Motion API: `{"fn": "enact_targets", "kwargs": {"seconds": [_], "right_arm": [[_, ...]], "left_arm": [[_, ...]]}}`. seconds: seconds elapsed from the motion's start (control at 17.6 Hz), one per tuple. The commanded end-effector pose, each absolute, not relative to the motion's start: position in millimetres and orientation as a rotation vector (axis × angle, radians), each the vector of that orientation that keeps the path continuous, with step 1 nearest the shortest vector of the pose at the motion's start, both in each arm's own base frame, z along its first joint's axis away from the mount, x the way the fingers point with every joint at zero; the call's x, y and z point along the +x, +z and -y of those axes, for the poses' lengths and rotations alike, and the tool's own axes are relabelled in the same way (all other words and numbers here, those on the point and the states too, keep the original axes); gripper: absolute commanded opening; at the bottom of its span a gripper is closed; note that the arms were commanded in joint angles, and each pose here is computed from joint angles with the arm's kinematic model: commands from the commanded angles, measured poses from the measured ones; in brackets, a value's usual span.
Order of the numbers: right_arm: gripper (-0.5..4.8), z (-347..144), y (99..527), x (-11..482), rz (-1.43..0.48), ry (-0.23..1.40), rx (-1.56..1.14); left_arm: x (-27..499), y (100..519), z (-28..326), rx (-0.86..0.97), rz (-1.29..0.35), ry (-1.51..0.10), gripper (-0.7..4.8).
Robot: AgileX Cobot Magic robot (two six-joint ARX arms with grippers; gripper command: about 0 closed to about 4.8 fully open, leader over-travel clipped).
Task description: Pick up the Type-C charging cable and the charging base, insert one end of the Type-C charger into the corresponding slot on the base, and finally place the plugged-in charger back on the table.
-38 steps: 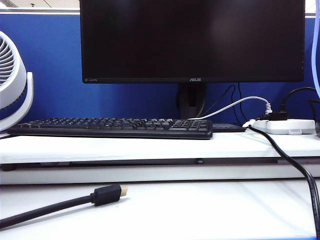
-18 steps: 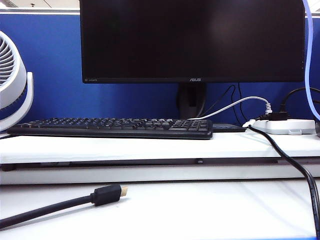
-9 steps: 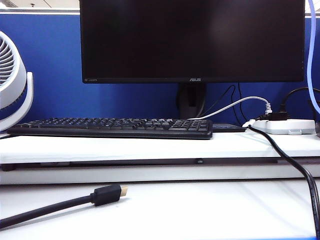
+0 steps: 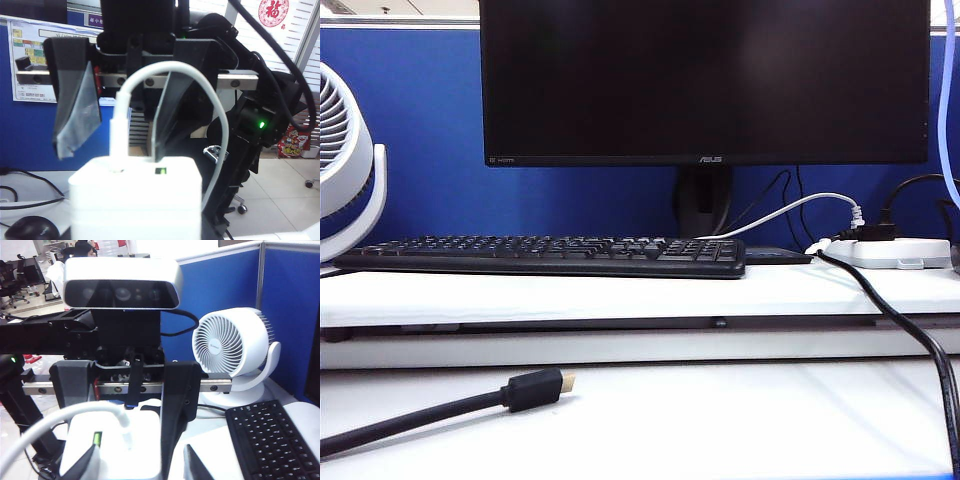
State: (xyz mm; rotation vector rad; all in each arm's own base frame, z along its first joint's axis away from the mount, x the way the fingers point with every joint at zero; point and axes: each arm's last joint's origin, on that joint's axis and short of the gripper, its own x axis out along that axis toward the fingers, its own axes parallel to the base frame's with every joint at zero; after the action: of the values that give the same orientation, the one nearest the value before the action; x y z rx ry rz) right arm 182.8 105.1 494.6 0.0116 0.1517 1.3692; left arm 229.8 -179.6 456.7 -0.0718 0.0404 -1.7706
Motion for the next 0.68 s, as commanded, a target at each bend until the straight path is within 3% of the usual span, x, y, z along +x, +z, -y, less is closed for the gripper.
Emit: {"fn": "enact_targets", "kwargs": {"seconds": [0.06, 0.4, 0.51, 0.68], "right_arm": [[2.21, -90, 502, 170, -0.107, 1.182, -0.017], [2.21, -65, 509, 161, -0.070, 0.836, -0.038], [2.21, -61, 512, 158, -0.056, 0.719, -0.045], [2.20, -59, 514, 154, -0.038, 0.718, -0.047]], "left_arm": [[228, 466, 175, -0.043, 0.032, -1.671, -0.05], [234, 457, 177, -0.018, -0.009, -1.551, -0.05], [242, 444, 179, -0.024, -0.125, -1.376, -0.05], [262, 412, 187, -0.021, -0.351, -1.183, -0.05]]}}
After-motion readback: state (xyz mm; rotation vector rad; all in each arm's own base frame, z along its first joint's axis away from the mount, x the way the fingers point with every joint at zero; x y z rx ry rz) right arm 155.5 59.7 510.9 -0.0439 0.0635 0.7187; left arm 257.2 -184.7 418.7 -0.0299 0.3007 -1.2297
